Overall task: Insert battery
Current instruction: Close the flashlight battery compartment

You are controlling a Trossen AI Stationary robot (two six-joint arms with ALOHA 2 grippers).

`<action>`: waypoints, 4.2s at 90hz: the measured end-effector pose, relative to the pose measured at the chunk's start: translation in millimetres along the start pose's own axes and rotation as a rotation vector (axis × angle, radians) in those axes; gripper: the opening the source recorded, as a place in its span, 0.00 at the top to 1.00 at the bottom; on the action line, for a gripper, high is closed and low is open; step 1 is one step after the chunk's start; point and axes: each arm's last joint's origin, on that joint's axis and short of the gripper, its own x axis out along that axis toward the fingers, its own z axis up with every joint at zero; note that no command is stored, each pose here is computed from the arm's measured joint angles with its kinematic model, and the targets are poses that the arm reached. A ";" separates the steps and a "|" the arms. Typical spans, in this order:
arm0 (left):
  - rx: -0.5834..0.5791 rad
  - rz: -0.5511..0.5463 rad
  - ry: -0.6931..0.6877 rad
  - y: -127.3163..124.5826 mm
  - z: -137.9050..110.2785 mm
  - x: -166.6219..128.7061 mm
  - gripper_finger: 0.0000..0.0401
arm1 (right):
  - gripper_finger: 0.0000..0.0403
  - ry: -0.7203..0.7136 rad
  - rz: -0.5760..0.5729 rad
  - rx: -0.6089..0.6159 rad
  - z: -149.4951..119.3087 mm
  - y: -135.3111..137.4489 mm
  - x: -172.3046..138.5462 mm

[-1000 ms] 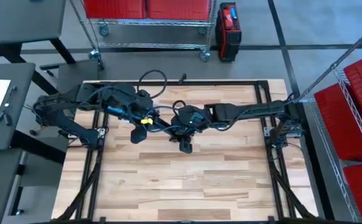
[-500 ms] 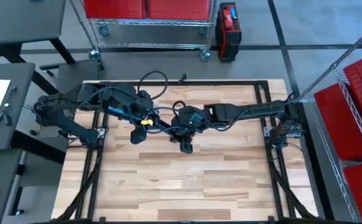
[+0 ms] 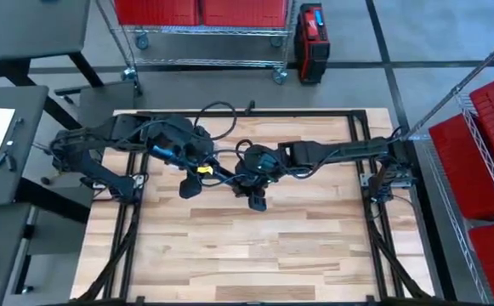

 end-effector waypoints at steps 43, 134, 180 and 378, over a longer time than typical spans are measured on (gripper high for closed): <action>0.152 -0.114 0.021 -8.5 3.6 25.0 0.66 | 0.67 0.069 0.422 0.159 -1.3 -18.2 -8.3; 1.273 -0.028 -0.234 -42.7 17.6 18.9 0.66 | 0.67 0.040 0.866 0.218 14.9 -12.8 -20.3; 1.026 0.261 -0.171 -35.6 16.7 -10.4 0.42 | 0.67 0.026 0.700 0.132 9.6 -8.2 -18.9; 0.147 0.381 0.143 -16.5 -43.6 -65.9 0.41 | 0.67 0.990 0.517 1.460 -102.2 -74.3 -52.1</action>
